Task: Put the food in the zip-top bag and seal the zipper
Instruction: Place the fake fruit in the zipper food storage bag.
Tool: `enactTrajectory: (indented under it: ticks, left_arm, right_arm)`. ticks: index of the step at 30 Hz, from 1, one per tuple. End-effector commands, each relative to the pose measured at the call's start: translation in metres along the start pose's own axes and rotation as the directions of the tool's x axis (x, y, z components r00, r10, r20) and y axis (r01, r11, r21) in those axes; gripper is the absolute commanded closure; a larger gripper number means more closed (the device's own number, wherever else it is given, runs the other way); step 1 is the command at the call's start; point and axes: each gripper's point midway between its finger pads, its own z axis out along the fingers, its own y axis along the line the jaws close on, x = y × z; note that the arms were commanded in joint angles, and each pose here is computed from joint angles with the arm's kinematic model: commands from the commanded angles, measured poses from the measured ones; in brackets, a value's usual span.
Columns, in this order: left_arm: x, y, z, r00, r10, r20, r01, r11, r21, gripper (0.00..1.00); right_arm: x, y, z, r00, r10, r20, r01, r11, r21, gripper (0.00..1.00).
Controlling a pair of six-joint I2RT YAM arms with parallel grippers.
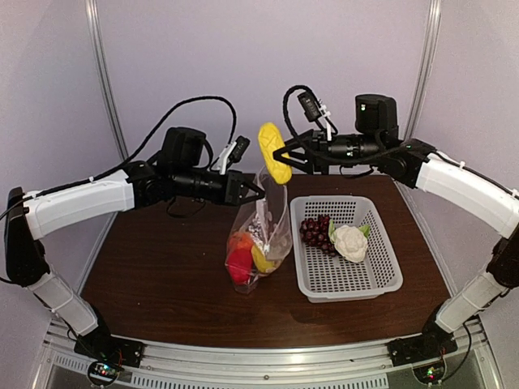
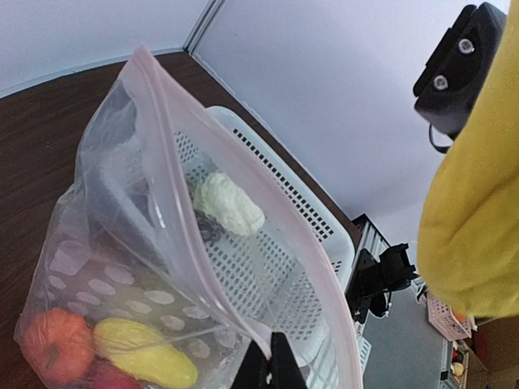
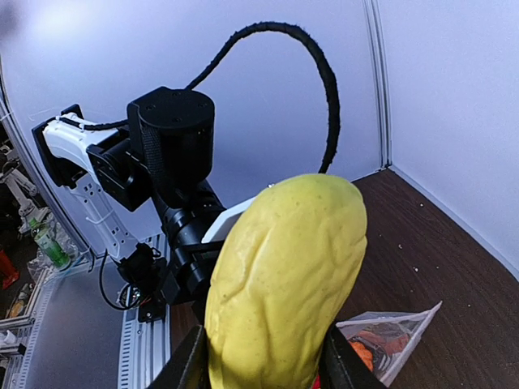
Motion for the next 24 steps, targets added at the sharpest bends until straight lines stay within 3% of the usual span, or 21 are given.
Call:
enactTrajectory:
  ticks: [1,15,24]
  left_arm:
    - [-0.026,-0.017,-0.009,0.996,0.034,0.088,-0.036,0.999,0.018,1.0]
    - [-0.029,-0.013,-0.027,0.993,0.009,0.114,-0.004,0.999,-0.05,1.0]
    - [-0.032,-0.002,-0.034,0.988,-0.007,0.154,0.026,0.992,-0.122,1.0]
  right_arm:
    - [-0.005,-0.002,0.021,0.999,0.015,0.031,-0.015,1.0,-0.004,0.69]
    - [0.048,-0.031,0.037,0.997,0.008,-0.074,0.0,0.993,0.115,0.69]
    - [0.083,-0.035,0.036,0.97,-0.034,-0.239,0.092,0.968,0.234,0.69]
